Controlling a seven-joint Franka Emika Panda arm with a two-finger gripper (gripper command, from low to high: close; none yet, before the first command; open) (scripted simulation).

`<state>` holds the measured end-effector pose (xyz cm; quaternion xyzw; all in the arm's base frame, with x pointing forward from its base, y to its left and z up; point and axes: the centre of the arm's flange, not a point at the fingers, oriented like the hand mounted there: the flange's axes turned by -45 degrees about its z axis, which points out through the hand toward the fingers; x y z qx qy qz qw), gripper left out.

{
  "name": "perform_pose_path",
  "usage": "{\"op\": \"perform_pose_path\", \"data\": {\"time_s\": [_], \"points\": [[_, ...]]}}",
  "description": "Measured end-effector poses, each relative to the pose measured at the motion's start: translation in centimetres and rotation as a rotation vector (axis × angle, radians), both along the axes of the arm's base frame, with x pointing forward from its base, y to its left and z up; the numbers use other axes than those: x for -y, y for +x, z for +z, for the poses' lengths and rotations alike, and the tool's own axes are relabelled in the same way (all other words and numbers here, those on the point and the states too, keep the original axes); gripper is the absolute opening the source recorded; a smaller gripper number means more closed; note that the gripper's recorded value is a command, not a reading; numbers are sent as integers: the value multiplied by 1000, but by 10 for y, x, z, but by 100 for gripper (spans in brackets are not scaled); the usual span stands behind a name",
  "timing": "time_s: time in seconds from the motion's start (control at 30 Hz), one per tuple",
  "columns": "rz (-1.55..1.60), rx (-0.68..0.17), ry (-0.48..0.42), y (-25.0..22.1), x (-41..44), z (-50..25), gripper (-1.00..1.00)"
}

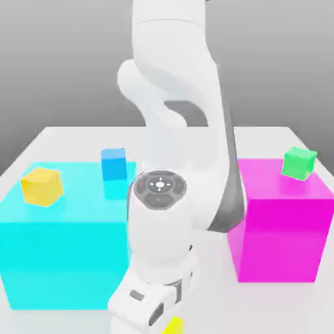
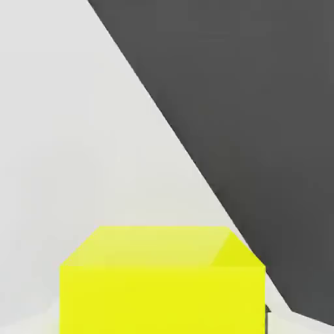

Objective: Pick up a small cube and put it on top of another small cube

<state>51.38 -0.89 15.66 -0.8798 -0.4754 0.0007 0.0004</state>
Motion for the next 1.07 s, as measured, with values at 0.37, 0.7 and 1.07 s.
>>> {"op": "perform_pose_path", "data": {"time_s": [0.37,0.7,1.07], "points": [[-387,-8,-74,-8,61,139,-100],[-1051,2,-54,-92,174,267,-100],[-1282,0,5,-140,212,239,100]]}}
